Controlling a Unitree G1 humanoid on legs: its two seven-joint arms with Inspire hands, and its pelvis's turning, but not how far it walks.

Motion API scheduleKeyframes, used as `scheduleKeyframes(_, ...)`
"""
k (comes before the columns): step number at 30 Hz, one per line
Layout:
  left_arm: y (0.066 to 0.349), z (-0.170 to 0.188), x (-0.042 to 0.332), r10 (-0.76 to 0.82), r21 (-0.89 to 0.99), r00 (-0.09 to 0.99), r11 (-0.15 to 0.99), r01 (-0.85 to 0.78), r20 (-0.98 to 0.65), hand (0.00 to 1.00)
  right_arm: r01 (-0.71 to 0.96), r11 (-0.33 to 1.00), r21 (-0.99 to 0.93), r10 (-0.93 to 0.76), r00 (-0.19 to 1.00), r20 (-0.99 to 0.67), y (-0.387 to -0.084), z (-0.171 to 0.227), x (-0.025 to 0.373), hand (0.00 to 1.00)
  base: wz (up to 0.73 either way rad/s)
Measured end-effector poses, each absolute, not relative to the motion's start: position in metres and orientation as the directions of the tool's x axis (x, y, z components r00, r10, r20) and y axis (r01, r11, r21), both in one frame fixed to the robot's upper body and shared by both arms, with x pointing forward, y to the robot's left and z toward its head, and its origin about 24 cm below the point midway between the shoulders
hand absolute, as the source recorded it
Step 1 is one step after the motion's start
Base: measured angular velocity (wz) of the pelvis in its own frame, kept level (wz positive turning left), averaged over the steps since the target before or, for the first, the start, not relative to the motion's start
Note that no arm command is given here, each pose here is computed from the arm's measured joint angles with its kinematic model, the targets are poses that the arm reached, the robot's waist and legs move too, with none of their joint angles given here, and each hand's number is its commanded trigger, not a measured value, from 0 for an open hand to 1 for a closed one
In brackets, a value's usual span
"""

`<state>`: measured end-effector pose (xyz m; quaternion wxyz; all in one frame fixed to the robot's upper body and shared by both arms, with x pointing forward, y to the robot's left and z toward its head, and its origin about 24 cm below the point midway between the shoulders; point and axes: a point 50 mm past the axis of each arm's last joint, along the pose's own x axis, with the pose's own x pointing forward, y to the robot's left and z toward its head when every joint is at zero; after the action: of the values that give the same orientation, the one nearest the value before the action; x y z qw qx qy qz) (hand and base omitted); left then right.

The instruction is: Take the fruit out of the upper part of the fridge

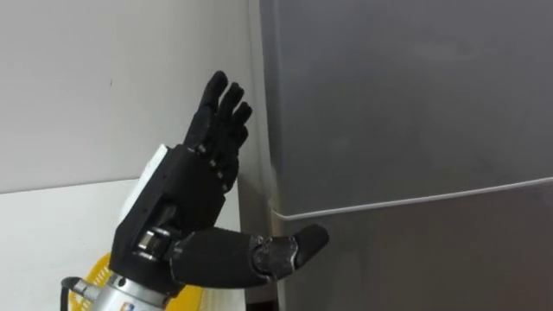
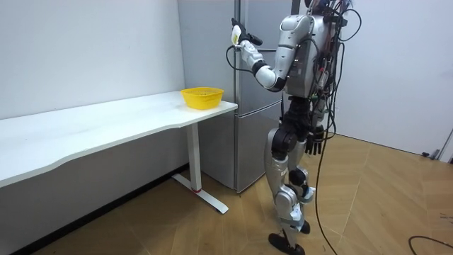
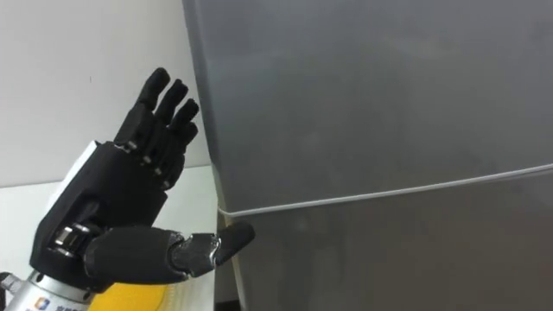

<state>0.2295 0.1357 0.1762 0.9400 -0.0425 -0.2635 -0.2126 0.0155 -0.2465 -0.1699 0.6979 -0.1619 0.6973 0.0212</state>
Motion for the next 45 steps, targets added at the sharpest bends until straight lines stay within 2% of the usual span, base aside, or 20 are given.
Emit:
scheduleKeyframes(11, 0.126, 0.178, 0.229, -0.428, 0.051, 0.741, 0.88, 0.473, 0.518, 0.0, -0.304, 0.934, -0.189, -0.191, 0.026, -0.981, -0.244, -0.17, 0.016, 0.0, 0.0)
scheduleKeyframes(12, 0.126, 0.178, 0.229, -0.428, 0.051, 0.741, 0.88, 0.473, 0.518, 0.27, -0.304, 0.934, -0.189, -0.191, 0.026, -0.981, -0.244, -0.17, 0.016, 0.0, 0.0)
scheduleKeyframes(14, 0.126, 0.178, 0.229, -0.428, 0.051, 0.741, 0.88, 0.473, 0.518, 0.92, -0.317, 0.93, -0.186, -0.188, 0.025, -0.982, -0.244, -0.171, 0.016, 0.0, 0.0)
scheduleKeyframes(15, 0.126, 0.178, 0.229, -0.428, 0.051, 0.741, 0.88, 0.473, 0.518, 1.0, -0.322, 0.929, -0.185, -0.187, 0.024, -0.982, -0.243, -0.171, 0.016, 0.0, 0.0)
scheduleKeyframes(23, 0.133, 0.18, 0.231, -0.361, 0.007, 0.761, 0.905, 0.425, 0.538, 1.0, -0.343, 0.925, -0.164, -0.168, 0.019, -0.986, -0.242, -0.171, 0.018, 0.0, 0.01)
scheduleKeyframes(27, 0.131, 0.183, 0.229, -0.356, -0.053, 0.741, 0.884, 0.465, 0.569, 1.0, -0.377, 0.914, -0.148, -0.152, 0.02, -0.988, -0.239, -0.171, 0.023, 0.0, 0.06)
scheduleKeyframes(33, 0.125, 0.184, 0.226, -0.397, -0.087, 0.708, 0.836, 0.541, 0.585, 1.0, -0.411, 0.901, -0.14, -0.142, 0.026, -0.99, -0.238, -0.171, 0.03, 0.0, 0.03)
scheduleKeyframes(45, 0.106, 0.189, 0.219, -0.582, -0.037, 0.538, 0.658, 0.752, 0.61, 1.0, -0.425, 0.896, -0.129, -0.132, 0.023, -0.991, -0.237, -0.171, 0.032, 0.0, -0.01)
